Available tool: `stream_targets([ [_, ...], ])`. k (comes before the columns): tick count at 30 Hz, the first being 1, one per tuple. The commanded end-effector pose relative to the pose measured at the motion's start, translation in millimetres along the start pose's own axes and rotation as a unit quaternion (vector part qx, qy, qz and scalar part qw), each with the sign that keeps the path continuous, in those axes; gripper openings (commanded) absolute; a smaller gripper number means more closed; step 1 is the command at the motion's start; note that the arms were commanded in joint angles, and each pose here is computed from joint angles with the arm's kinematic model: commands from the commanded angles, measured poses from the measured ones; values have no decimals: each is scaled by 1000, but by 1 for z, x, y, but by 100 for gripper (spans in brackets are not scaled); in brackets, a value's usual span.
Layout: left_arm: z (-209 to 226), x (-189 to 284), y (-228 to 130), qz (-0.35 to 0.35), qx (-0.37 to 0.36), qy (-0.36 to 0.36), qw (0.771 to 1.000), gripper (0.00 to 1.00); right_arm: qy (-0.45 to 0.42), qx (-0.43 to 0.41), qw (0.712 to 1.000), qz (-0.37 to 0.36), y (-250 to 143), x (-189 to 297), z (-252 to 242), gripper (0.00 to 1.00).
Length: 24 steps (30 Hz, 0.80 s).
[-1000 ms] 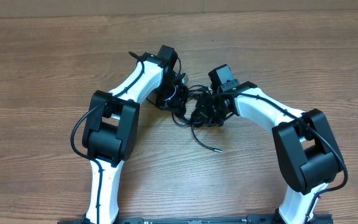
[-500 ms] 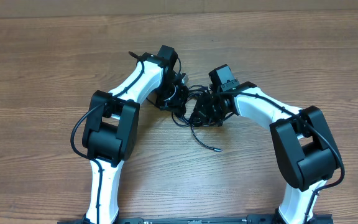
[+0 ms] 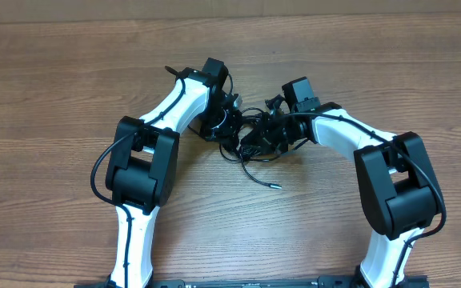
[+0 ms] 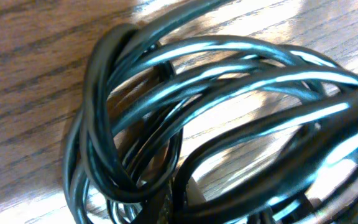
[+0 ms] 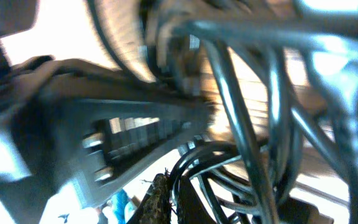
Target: Untangle cables
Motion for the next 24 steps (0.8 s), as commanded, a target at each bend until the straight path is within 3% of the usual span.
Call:
stream_targets([
  [1, 17, -23, -4, 25, 11, 38, 999, 4, 62, 41, 997, 36, -3, 1, 13, 4],
  [9, 17, -23, -3, 25, 11, 39, 999, 4, 122, 77, 988, 50, -1, 8, 26, 4],
  [17, 17, -23, -3, 23, 10, 38, 999, 4, -8, -2, 1000, 6, 0, 3, -8, 6],
  [22, 17, -23, -3, 23, 10, 38, 999, 4, -68, -37, 997, -25, -2, -8, -13, 31],
  [24, 17, -23, -3, 23, 10, 38, 999, 4, -90, -56, 994, -39, -4, -13, -14, 33],
])
Point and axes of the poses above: each gripper's point midway between its finger pads, its own x axis back along the fingers, its own z axis along the line the jaws close on, y = z × x, the point moved 7 cm from there along x, back along the fingers, and after that the axes turned 2 degrees about -x, right-handed, at the moved point
